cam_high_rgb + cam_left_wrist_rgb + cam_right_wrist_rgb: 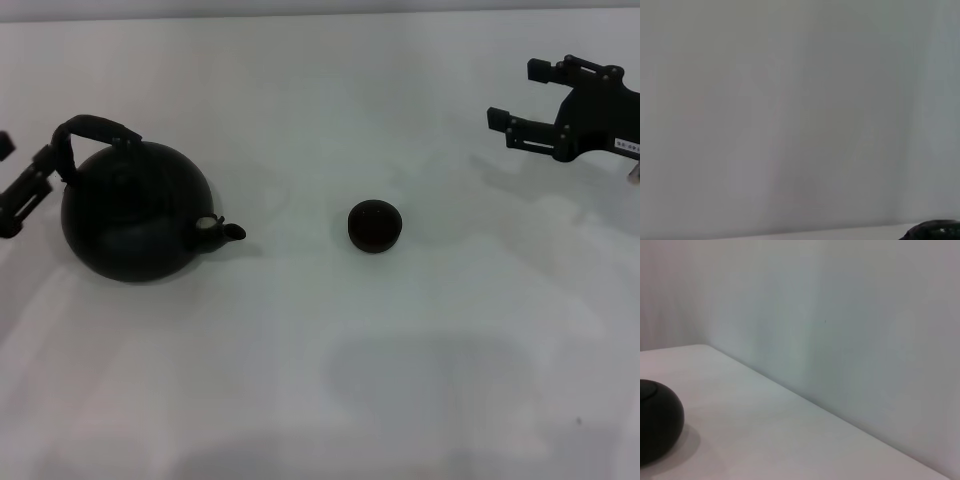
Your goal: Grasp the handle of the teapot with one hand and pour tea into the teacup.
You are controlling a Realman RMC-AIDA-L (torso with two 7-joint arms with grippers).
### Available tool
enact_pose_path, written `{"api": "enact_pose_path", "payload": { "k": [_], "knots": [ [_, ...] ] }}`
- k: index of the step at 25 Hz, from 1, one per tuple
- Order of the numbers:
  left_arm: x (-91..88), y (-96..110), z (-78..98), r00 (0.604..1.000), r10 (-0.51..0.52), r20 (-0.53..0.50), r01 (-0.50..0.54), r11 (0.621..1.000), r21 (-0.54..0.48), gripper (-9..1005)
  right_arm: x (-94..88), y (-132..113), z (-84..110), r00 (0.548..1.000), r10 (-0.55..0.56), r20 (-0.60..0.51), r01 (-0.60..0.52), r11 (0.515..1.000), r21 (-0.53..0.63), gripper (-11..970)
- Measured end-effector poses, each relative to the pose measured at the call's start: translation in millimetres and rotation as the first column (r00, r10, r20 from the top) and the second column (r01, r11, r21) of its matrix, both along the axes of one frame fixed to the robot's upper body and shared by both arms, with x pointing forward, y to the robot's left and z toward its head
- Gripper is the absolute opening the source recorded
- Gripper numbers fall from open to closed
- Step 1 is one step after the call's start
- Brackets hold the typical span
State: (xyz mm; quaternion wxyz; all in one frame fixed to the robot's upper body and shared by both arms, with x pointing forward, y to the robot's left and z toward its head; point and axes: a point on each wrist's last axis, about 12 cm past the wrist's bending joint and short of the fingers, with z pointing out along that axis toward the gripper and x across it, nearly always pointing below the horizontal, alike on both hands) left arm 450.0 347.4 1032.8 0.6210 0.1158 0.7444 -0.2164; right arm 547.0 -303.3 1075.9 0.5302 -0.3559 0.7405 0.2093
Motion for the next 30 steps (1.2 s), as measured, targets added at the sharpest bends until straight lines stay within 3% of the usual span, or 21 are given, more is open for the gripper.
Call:
{"api": "enact_pose_path", "payload": {
  "k": [10, 14, 18, 21, 30],
  "knots": [
    [-43.2, 24.1, -0.1, 0.995, 0.067, 0.071, -0.068, 0.998, 0.010, 601, -5.7, -5.3, -0.4, 1.000, 0.002, -0.002, -0.002, 1.000, 0.001, 825],
    [-61.6, 38.1, -4.1, 0.982, 0.160, 0.105, -0.158, 0.987, -0.022, 600, -11.5, -12.8, 1.6, 1.000, 0.000, 0.016, 0.000, 1.000, 0.013, 825],
    [-74.8, 51.1, -8.6, 0.957, 0.267, 0.113, -0.264, 0.964, -0.037, 600, -21.8, -21.4, 0.8, 0.999, -0.004, 0.043, 0.002, 0.999, 0.042, 825],
    [-85.3, 66.5, -10.0, 0.916, 0.384, 0.120, -0.380, 0.923, -0.051, 599, -28.0, -25.3, -1.8, 0.998, -0.007, 0.056, 0.004, 0.998, 0.060, 825],
    [-90.9, 86.0, -6.1, 0.838, 0.524, 0.154, -0.517, 0.852, -0.089, 597, -45.1, -30.5, -14.5, 0.993, -0.037, 0.110, 0.024, 0.993, 0.116, 825]
  ]
}}
